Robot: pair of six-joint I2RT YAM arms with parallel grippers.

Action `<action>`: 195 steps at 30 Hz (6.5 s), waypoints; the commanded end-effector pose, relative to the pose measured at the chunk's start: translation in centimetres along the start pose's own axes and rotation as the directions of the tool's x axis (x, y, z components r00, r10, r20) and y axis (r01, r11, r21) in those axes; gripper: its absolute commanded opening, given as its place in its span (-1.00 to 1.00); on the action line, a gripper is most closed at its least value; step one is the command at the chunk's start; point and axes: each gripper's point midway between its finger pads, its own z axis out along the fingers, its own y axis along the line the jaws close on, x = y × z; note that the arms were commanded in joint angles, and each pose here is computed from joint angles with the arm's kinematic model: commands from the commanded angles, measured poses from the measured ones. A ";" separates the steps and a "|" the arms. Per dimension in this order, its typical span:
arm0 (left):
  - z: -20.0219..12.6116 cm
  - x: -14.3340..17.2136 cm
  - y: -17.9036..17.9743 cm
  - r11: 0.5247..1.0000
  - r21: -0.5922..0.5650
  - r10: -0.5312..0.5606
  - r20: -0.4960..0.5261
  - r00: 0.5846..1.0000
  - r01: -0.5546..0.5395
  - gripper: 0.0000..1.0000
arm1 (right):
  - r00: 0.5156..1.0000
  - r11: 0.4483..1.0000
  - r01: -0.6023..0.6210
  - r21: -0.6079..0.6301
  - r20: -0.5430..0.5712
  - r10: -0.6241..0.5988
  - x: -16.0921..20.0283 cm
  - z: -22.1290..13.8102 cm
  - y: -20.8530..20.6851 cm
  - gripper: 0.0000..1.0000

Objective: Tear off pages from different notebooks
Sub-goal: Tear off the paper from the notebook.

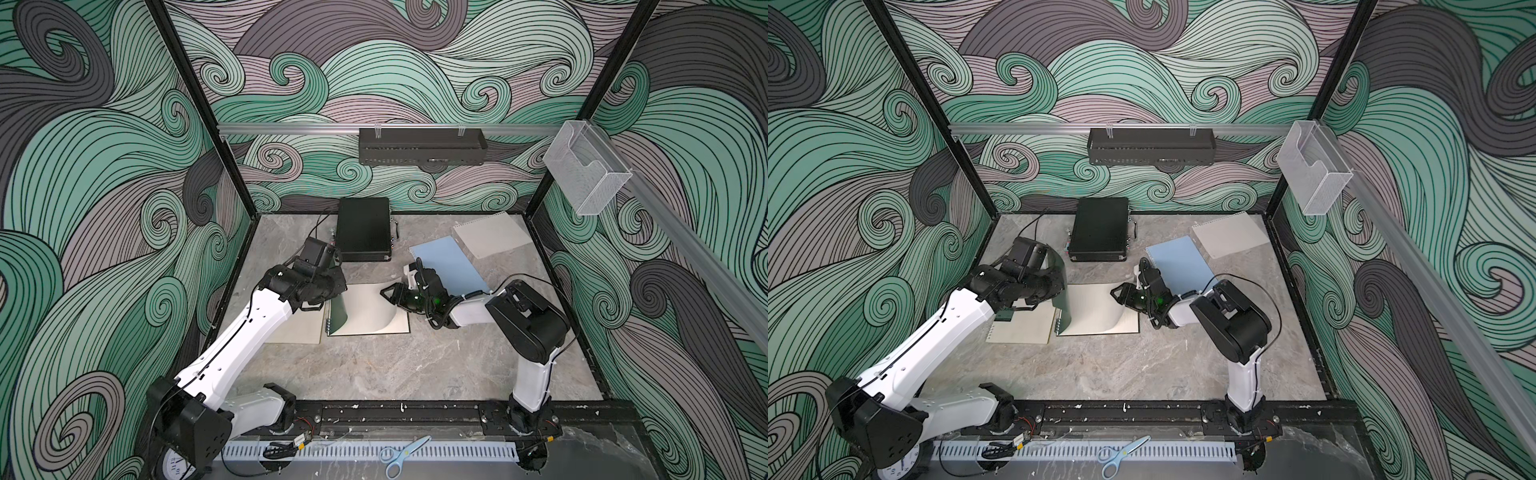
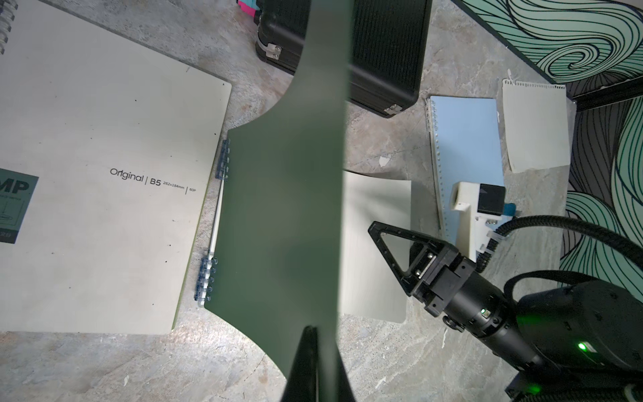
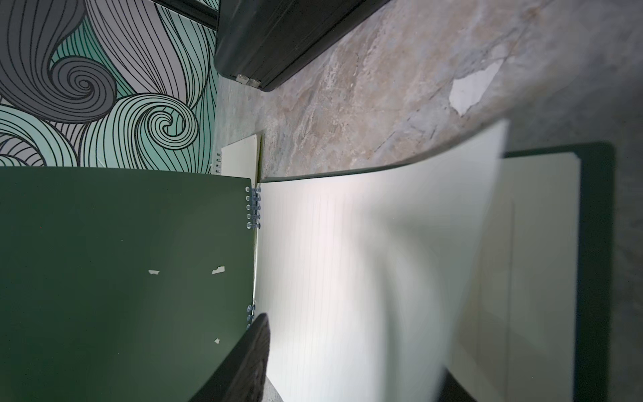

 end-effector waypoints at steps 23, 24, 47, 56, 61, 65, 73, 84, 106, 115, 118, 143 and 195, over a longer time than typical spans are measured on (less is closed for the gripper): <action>-2.1 -2.7 9.2 0.864 -0.468 -0.060 0.266 0.962 0.184 -1.00 | 0.983 0.882 0.063 0.468 0.124 -0.135 0.4 -8.8 -7.5 -1.00; -2.2 -2.6 9.8 0.844 -0.500 -0.063 0.270 0.961 0.196 -1.00 | 0.981 0.868 0.069 0.492 0.127 -0.150 0.4 -9.4 -7.5 -1.00; -3.0 -1.8 15.9 0.641 -0.698 -0.150 0.294 0.944 0.319 -1.00 | 0.955 0.557 -0.016 0.830 0.178 -0.237 -1.3 -17.9 -12.4 -1.00; -0.9 -1.4 16.1 0.691 -0.651 -0.199 0.245 0.949 0.313 -1.00 | 0.969 0.535 -0.122 0.836 0.218 -0.119 -1.5 -18.3 -16.2 -1.00; 0.8 -1.4 13.9 0.796 -0.532 -0.227 0.182 0.957 0.290 -1.00 | 0.976 0.646 -0.056 0.761 0.179 -0.127 -1.5 -15.9 -14.0 -1.00; 2.3 0.4 8.4 0.931 -0.275 -0.257 -0.022 0.966 0.241 -0.93 | 0.969 0.730 0.020 0.683 0.166 -0.182 -1.8 -14.6 -9.0 -1.00; 3.3 4.8 5.6 0.942 0.008 -0.332 -0.101 0.938 0.334 0.65 | 0.947 0.825 0.079 0.559 0.215 -0.237 -5.1 -14.6 0.4 -1.00; 5.3 7.5 6.7 0.963 0.126 -0.231 -0.068 0.971 0.238 0.63 | 0.925 0.884 0.182 0.431 0.229 -0.303 -6.1 -15.3 8.4 -1.00; 5.4 10.5 5.7 0.902 0.303 -0.321 -0.005 0.947 0.307 0.87 | 0.888 0.874 0.150 0.461 0.326 -0.325 -10.1 -18.8 10.8 -1.00; 5.6 12.1 0.0 0.841 0.490 -0.255 -0.016 0.967 0.230 0.97 | 0.894 0.889 0.132 0.439 0.335 -0.298 -9.8 -19.2 10.7 -1.00; 5.6 12.4 -1.2 0.852 0.490 -0.231 0.035 0.972 0.185 0.97 | 0.897 0.892 0.121 0.436 0.337 -0.286 -9.4 -18.8 9.9 -1.00; 11.9 13.9 -3.0 0.906 0.363 -0.276 0.112 0.955 0.219 0.97 | 0.924 0.911 0.097 0.401 0.304 -0.232 -8.2 -17.0 8.8 -1.00; 21.0 11.2 0.6 0.802 0.454 -0.525 0.226 0.821 0.388 0.66 | 0.930 0.901 0.038 0.431 0.315 -0.190 -6.3 -19.7 5.9 -1.00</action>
